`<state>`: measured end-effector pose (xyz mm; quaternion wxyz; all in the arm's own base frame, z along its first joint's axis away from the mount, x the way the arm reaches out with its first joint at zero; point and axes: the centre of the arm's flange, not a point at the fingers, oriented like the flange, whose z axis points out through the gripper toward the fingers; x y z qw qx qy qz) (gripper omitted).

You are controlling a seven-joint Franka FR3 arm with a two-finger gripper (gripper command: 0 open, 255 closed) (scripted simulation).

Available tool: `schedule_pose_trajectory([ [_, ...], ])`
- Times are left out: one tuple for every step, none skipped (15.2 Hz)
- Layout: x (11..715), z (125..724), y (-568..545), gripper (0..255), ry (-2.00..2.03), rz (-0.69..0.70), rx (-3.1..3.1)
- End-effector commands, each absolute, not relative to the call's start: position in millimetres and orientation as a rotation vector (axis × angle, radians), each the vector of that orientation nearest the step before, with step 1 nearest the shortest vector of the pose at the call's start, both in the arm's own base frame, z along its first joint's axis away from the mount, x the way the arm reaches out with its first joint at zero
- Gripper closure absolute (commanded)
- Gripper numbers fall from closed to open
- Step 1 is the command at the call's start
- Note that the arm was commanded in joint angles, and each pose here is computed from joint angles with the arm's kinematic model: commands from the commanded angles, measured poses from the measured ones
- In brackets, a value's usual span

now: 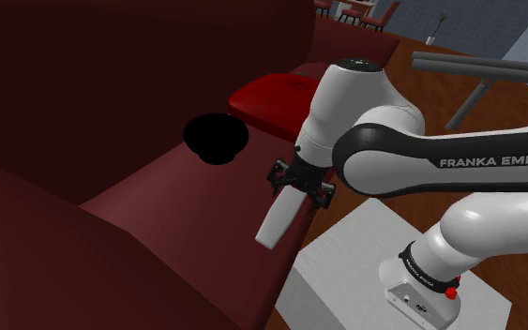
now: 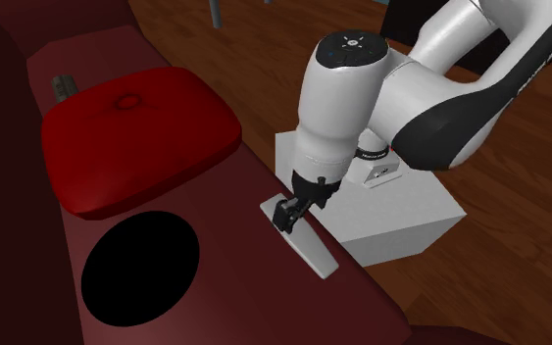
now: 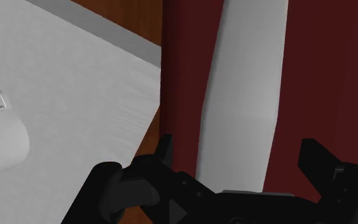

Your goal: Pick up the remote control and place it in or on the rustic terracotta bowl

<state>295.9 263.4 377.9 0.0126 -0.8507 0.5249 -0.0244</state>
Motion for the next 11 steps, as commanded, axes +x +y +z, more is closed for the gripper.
schedule_pose_trajectory([
  [301, 367, 273, 0, 1.712, -0.086, -2.593],
  [301, 362, 273, 0, 1.712, -0.086, -2.593],
  [301, 356, 273, 0, 1.712, -0.086, -2.593],
  [302, 351, 273, 0, 1.712, -0.086, -2.593],
  [302, 346, 273, 0, 1.712, -0.086, -2.593],
  [302, 341, 273, 0, 1.712, -0.086, -2.593],
  [303, 335, 273, 0, 1.712, -0.086, -2.593],
  [303, 327, 273, 0, 1.712, -0.086, -2.593],
  [303, 327, 273, 0, 1.712, -0.086, -2.593],
  [303, 327, 273, 0, 1.712, -0.086, -2.593],
  [303, 327, 273, 0, 1.712, -0.086, -2.593],
])
